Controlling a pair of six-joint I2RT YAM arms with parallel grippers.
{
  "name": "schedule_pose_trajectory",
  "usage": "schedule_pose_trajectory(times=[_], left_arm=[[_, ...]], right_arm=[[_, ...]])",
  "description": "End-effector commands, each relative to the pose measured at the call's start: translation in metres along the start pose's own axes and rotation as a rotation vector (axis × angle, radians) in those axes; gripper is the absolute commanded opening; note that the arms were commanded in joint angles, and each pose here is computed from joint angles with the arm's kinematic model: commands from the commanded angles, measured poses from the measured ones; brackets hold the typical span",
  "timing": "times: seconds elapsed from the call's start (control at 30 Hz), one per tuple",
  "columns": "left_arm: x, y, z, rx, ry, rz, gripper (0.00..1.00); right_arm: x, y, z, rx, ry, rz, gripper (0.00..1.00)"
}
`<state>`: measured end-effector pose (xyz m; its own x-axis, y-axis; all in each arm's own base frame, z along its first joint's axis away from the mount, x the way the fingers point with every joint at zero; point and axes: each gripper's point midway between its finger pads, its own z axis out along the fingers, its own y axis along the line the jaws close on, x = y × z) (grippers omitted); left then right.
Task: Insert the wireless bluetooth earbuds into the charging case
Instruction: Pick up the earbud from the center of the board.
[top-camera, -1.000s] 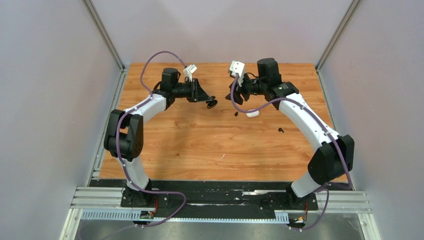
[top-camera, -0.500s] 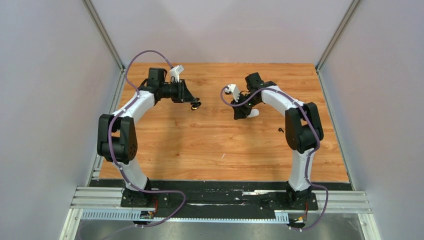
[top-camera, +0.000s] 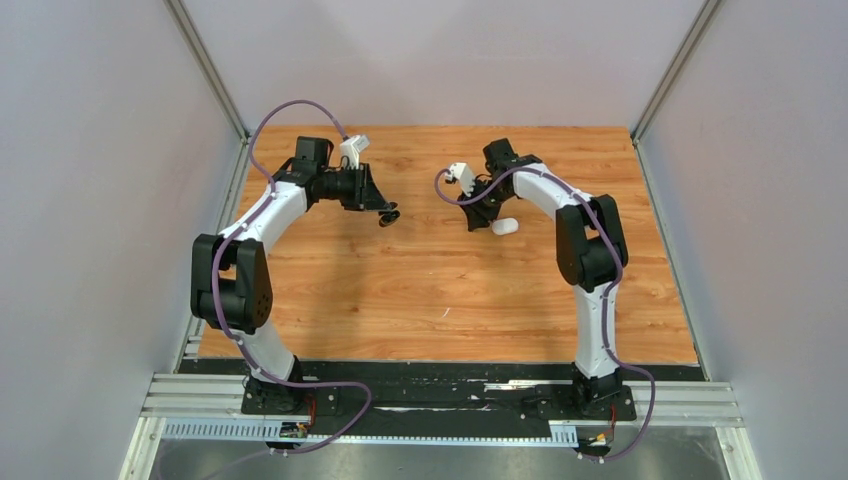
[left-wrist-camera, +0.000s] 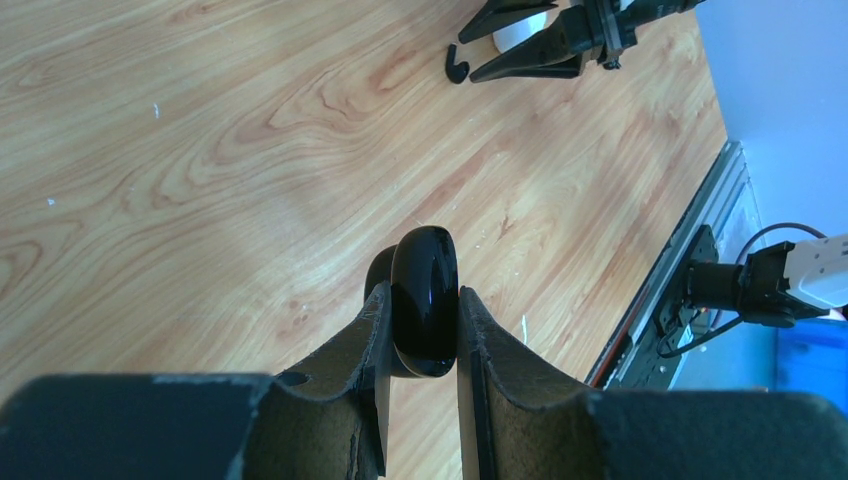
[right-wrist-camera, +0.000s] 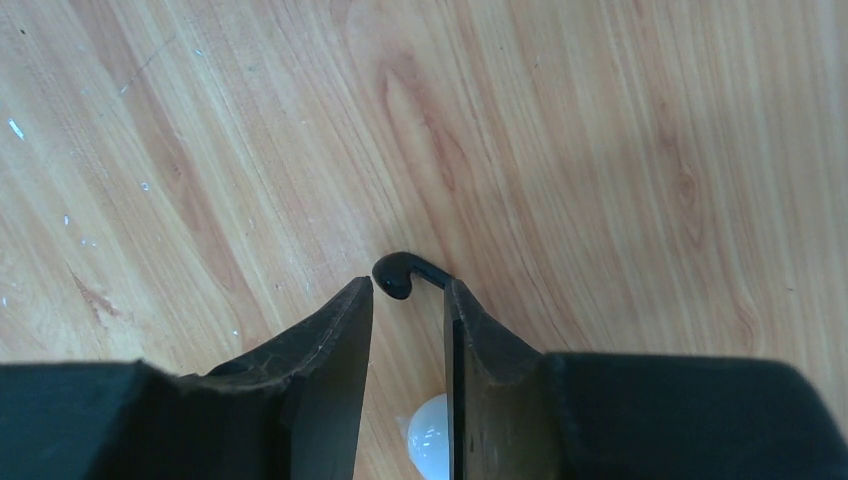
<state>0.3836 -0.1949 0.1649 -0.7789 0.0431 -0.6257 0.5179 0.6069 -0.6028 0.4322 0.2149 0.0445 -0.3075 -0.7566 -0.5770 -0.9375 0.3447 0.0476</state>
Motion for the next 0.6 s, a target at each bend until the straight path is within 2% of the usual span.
schedule_pose_trajectory(times=[0.0, 0.17, 0.3, 0.47, 0.57], left_arm=[[-0.025, -0.019, -0.018, 0.010, -0.061, 0.094, 0.00], [-0.024, -0.019, -0.019, 0.009, -0.061, 0.092, 0.00], [-0.025, -0.019, -0.018, 0.011, -0.071, 0.084, 0.00], [-0.023, -0.020, -0.018, 0.015, -0.072, 0.075, 0.00], [-0.021, -0.021, -0.018, 0.020, -0.071, 0.066, 0.00]], right_arm=[[-0.005, -0.003, 0.006, -0.004, -0.002, -0.039, 0.32], [0.003, 0.001, 0.014, -0.010, 0.038, -0.054, 0.34], [0.007, -0.001, 0.022, -0.007, 0.056, -0.022, 0.29], [-0.002, 0.001, 0.026, -0.012, 0.059, 0.036, 0.12], [-0.012, 0.016, 0.021, -0.053, 0.050, 0.161, 0.06]])
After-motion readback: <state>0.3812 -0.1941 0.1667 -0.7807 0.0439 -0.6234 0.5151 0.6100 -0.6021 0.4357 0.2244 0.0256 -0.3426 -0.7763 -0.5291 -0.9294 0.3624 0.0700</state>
